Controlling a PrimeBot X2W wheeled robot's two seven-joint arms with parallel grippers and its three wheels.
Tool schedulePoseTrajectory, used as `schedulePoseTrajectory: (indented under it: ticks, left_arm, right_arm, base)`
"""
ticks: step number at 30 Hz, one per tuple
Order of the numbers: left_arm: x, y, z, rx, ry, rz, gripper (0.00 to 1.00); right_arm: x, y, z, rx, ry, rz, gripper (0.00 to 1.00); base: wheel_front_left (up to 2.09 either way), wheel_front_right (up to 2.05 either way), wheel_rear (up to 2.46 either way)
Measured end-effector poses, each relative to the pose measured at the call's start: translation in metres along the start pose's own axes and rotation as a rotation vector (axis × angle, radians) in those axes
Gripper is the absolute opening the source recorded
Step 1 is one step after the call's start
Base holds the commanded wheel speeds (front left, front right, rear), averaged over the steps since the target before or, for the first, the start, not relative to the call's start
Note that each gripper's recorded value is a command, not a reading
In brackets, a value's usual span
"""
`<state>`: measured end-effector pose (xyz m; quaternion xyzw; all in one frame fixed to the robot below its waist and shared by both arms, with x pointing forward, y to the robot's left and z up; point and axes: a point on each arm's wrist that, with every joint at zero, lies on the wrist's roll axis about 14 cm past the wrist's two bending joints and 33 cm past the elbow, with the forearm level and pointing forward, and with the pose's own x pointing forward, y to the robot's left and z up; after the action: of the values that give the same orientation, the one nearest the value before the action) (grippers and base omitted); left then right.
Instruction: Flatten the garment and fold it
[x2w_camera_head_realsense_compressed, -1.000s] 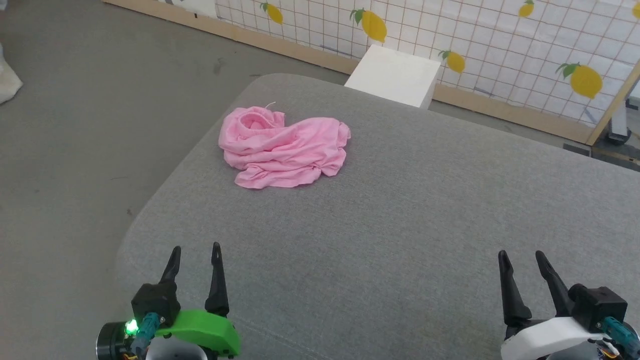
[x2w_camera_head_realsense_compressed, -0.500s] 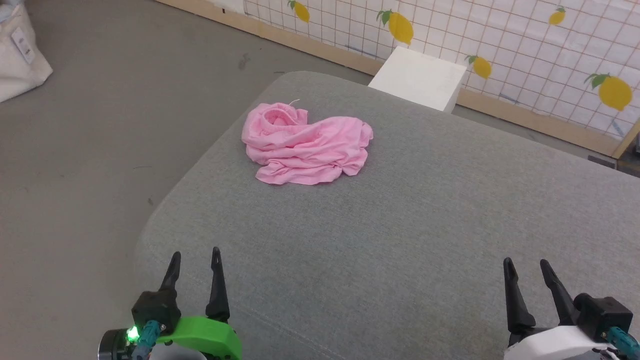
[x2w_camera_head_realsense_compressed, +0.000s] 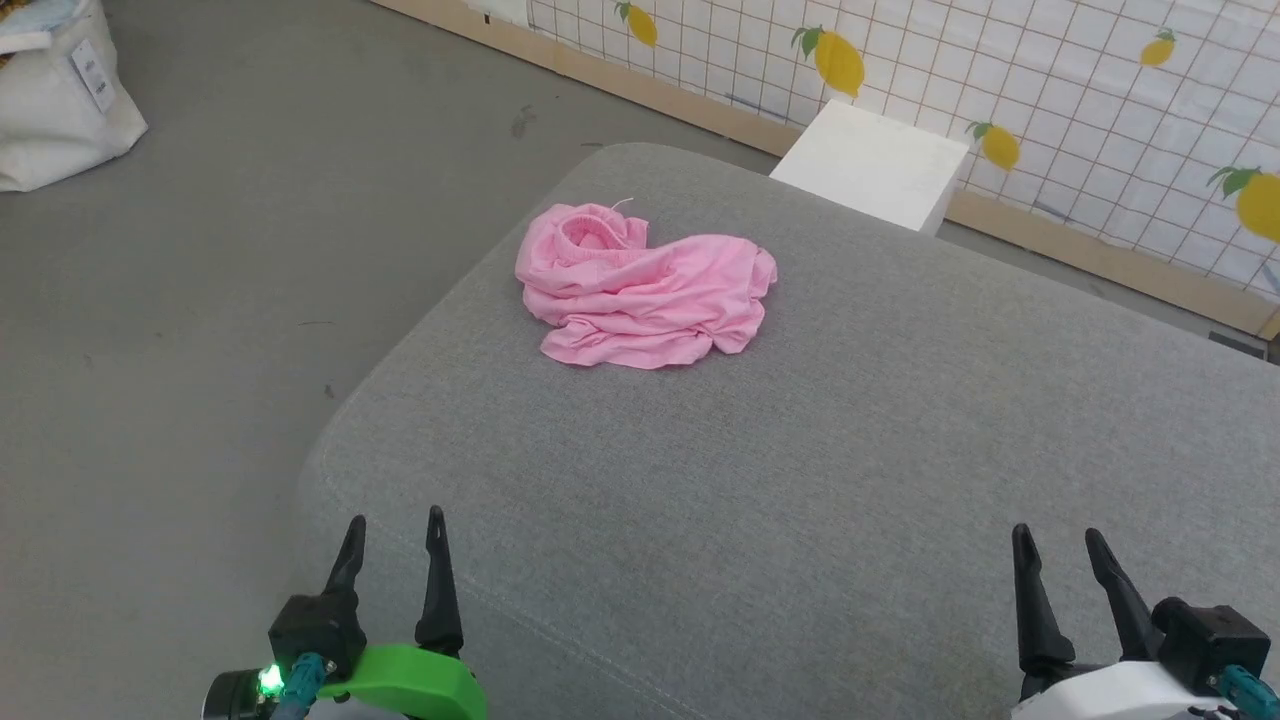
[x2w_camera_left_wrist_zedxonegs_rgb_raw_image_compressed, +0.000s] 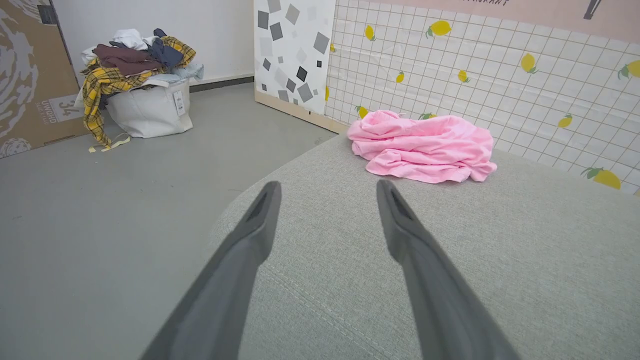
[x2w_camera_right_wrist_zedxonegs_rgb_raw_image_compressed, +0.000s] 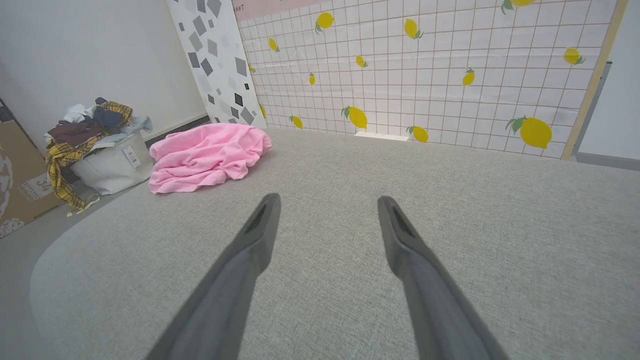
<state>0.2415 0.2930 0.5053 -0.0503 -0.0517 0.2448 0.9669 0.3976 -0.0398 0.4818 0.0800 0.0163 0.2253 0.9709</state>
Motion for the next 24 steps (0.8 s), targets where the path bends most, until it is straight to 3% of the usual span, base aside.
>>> schedulePoseTrajectory:
  ticks: [13,24]
  left_arm:
    - [0.012,-0.010,0.001,-0.023,0.003,-0.043,1.00]
    - [0.133,-0.064,0.069,-0.025,-0.123,-0.233,1.00]
  right_arm:
    - [0.001,-0.003,0.000,0.002,0.002,-0.006,1.00]
    - [0.018,-0.027,0.008,-0.049,0.003,-0.049,1.00]
  base:
    - [0.00,0.00,0.00]
    - [0.00,0.00,0.00]
